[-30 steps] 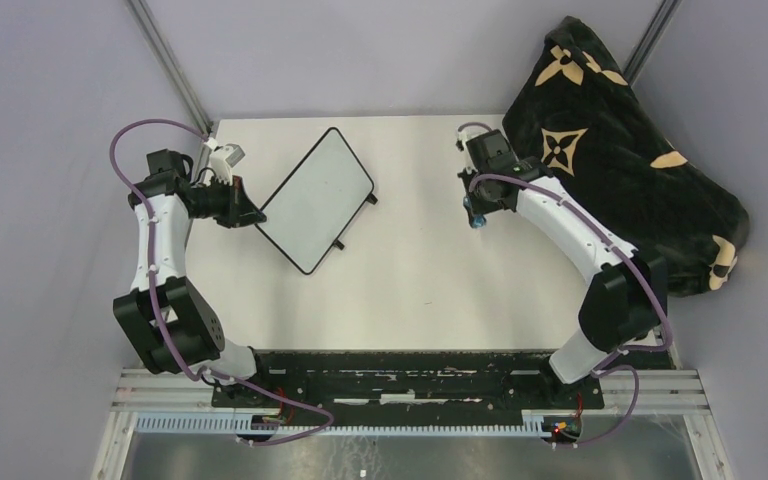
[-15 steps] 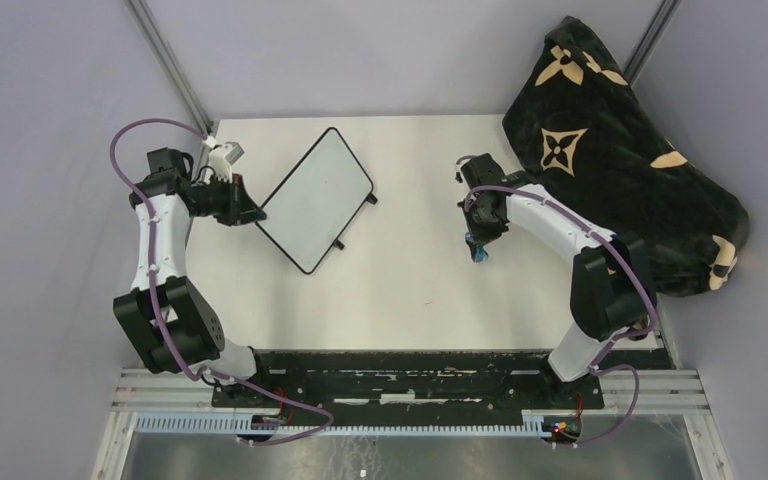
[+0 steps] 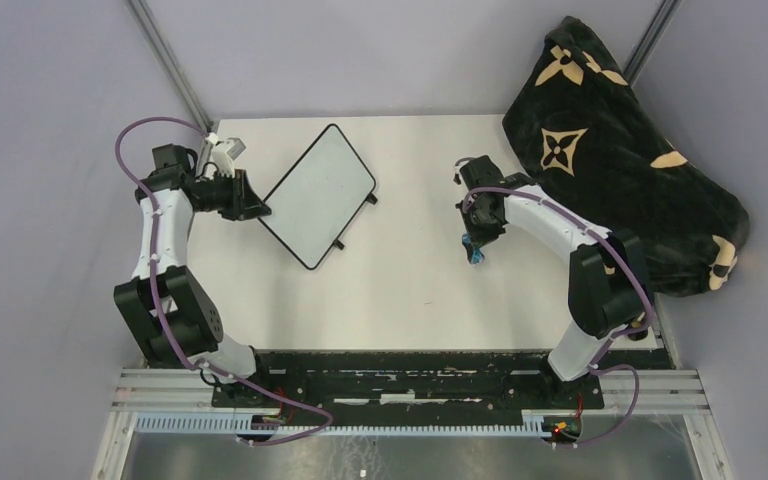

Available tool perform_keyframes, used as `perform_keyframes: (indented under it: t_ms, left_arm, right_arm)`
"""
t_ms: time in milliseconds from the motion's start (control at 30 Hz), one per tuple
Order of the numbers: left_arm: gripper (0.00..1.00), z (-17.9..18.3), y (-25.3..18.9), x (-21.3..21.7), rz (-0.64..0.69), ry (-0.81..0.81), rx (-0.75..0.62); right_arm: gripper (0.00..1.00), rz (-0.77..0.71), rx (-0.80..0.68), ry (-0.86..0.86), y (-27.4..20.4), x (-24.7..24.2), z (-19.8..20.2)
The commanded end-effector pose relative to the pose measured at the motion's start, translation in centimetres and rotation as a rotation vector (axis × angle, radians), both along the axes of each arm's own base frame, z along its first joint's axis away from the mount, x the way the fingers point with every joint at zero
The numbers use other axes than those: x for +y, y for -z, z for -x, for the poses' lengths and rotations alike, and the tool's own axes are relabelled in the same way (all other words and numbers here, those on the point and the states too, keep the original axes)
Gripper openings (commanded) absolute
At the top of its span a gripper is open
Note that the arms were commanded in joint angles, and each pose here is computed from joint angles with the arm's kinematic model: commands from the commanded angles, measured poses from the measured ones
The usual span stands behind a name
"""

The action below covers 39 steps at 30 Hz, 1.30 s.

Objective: Erase the whiteboard

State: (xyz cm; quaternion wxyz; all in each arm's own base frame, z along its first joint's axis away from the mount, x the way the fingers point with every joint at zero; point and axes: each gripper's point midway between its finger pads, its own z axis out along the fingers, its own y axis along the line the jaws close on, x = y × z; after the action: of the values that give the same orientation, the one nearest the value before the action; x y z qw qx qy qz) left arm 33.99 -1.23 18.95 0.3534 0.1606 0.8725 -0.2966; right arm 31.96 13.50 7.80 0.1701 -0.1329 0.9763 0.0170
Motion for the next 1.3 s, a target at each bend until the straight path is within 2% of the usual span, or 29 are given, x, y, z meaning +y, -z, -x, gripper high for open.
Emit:
perform_keyframes:
  t_ms: [0, 167, 233, 300, 567, 733, 767, 800, 833, 900, 1067, 1267]
  left_arm:
    - [0.29, -1.1, -1.9, -0.8, 0.033, 0.012, -0.043]
    - [0.33, -1.3, -2.2, -1.2, 0.033, 0.019, -0.044]
    - [0.34, -1.4, -2.3, -1.2, 0.029, 0.018, -0.048]
    - [0.36, -1.4, -2.5, -1.2, 0.026, 0.016, -0.053]
    - [0.42, -1.6, -3.4, -1.0, 0.017, -0.013, -0.082]
    - [0.54, -1.9, -4.2, -1.0, 0.016, -0.033, -0.111]
    - [0.57, -2.0, -4.3, -0.9, 0.016, -0.039, -0.113]
    - [0.8, -2.1, -4.5, -0.9, 0.014, -0.044, -0.121]
    - [0.92, -2.1, -4.8, -0.9, 0.015, -0.052, -0.128]
    - [1.0, -2.3, -5.2, -0.8, 0.016, -0.063, -0.144]
    - [0.99, -2.7, -5.9, -0.4, 0.001, -0.092, -0.162]
    - [0.99, -4.4, -6.0, 3.1, -0.102, -0.296, -0.219]
  right_arm:
    - [0.14, -0.032, -0.003, 0.017, 0.4, 0.5, -0.3]
    - [0.24, -0.046, 0.027, 0.009, 0.8, 0.8, 0.1]
    - [0.36, -0.056, 0.041, 0.002, 0.9, 1.0, 0.3]
    - [0.4, -0.06, 0.05, 0.002, 0.9, 1.1, 0.3]
    - [0.42, -0.044, 0.049, 0.005, 0.9, 0.9, 0.1]
    - [0.42, -0.035, 0.066, 0.002, 1.3, 0.7, 0.5]
    - [0.42, -0.035, 0.066, 0.002, 1.3, 0.7, 0.5]
    - [0.42, -0.036, 0.065, 0.001, 1.3, 0.7, 0.5]
    - [0.42, -0.035, 0.066, 0.003, 1.3, 0.7, 0.6]
    - [0.43, -0.036, 0.067, 0.003, 1.3, 0.6, 0.7]
    - [0.59, -0.061, 0.061, -0.002, 0.9, 1.0, 0.8]
    - [0.61, -0.048, 0.031, 0.013, 0.3, 0.6, 0.6]
